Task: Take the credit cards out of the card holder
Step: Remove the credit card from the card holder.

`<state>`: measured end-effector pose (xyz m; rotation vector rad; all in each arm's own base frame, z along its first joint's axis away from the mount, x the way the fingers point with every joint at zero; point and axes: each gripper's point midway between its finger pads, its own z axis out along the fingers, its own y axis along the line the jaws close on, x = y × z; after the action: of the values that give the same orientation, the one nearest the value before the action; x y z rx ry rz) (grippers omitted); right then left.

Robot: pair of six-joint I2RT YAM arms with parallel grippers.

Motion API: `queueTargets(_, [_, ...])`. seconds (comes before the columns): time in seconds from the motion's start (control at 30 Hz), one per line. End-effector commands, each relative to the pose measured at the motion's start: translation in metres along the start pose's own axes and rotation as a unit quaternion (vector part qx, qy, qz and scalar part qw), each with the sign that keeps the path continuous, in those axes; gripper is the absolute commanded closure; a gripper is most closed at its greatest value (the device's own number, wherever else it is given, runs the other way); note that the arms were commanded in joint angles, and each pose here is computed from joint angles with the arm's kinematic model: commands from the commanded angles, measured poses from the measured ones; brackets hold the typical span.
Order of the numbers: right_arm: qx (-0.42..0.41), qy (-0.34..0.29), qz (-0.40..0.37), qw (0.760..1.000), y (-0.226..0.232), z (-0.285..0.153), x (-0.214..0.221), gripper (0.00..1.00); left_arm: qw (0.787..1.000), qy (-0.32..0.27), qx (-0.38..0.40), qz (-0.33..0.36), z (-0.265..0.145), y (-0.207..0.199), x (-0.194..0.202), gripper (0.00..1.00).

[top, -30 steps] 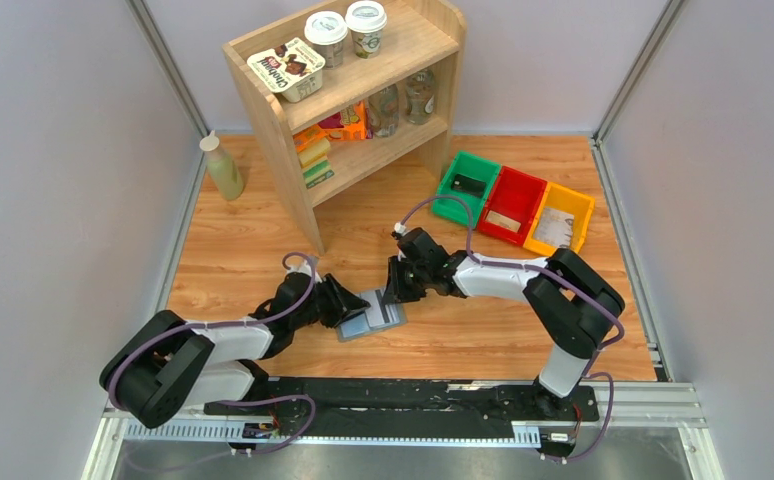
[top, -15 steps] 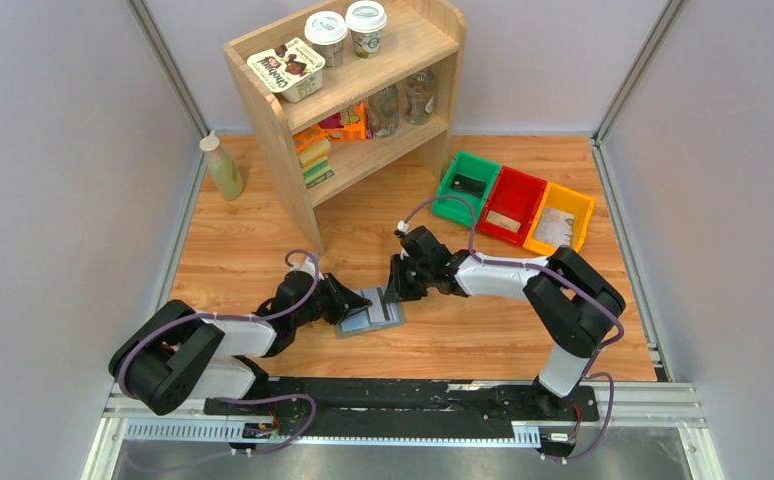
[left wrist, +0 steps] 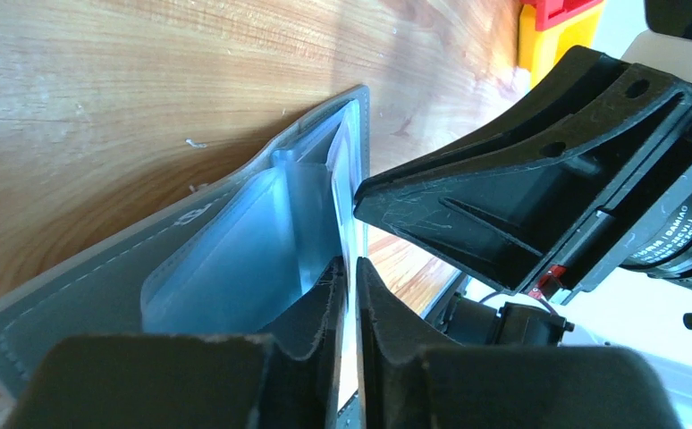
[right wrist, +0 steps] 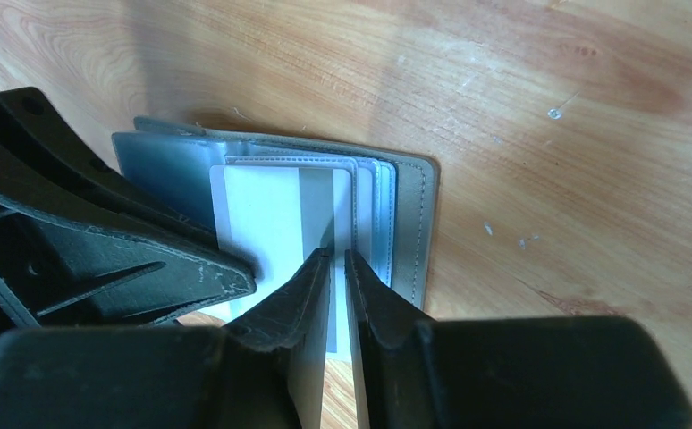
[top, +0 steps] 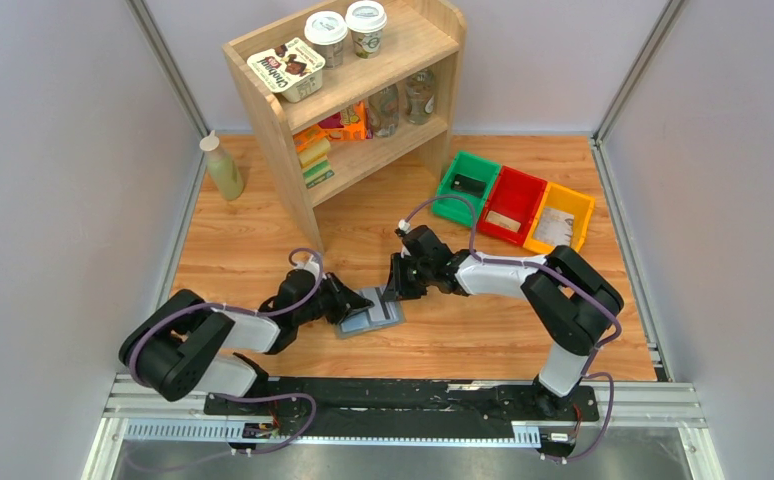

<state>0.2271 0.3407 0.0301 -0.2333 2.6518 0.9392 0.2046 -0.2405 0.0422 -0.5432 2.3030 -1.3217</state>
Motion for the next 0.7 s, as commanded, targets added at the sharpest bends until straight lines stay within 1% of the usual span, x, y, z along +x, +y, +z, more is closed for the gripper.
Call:
queueTargets(0.0, [0.027,0.028,0.002,0.999,-0.019,0.01,0.02,0.8,0.997,0.017,0.07,0.016,0.007,-0.036,-0.001,0.81])
queueTargets(0.1, [0.03,0.029,0.002,0.999,-0.021,0.011,0.021,0.8,0.997,0.021,0.071,0.01,0.01,-0.034,0.0,0.8])
queueTargets(0.17, [0.034,0.031,0.002,0.999,-0.024,0.011,0.023,0.8,0.997,0.019,0.077,0.007,0.01,-0.035,-0.001,0.86])
queueTargets(0.2, [0.035,0.03,0.004,0.999,-0.025,0.011,0.023,0.8,0.997,0.015,0.08,0.005,0.009,-0.036,-0.001,0.92])
queueTargets(0.27, [0.039,0.032,0.005,0.999,-0.029,0.011,0.025,0.8,0.997,0.008,0.079,0.003,0.007,-0.035,-0.002,0.96])
queueTargets(0.33, [0.043,0.035,0.009,0.998,-0.034,0.013,0.027,0.8,0.997,0.002,0.075,0.003,0.003,-0.033,-0.003,0.96])
queueTargets(0.47, [0.051,0.04,0.012,0.998,-0.041,0.016,0.031,0.8,0.998,-0.008,0.067,0.013,-0.003,-0.033,-0.006,0.94])
queueTargets(0.5, [0.051,0.041,0.011,0.998,-0.042,0.017,0.032,0.8,0.997,-0.011,0.067,0.018,-0.004,-0.034,-0.007,0.91])
queueTargets(0.57, [0.054,0.043,0.011,0.998,-0.045,0.018,0.033,0.8,0.998,-0.012,0.059,0.021,-0.006,-0.032,-0.007,0.88])
queueTargets(0.67, [0.057,0.046,0.009,0.997,-0.047,0.019,0.035,0.8,0.997,-0.017,0.066,0.027,-0.01,-0.038,-0.009,0.83])
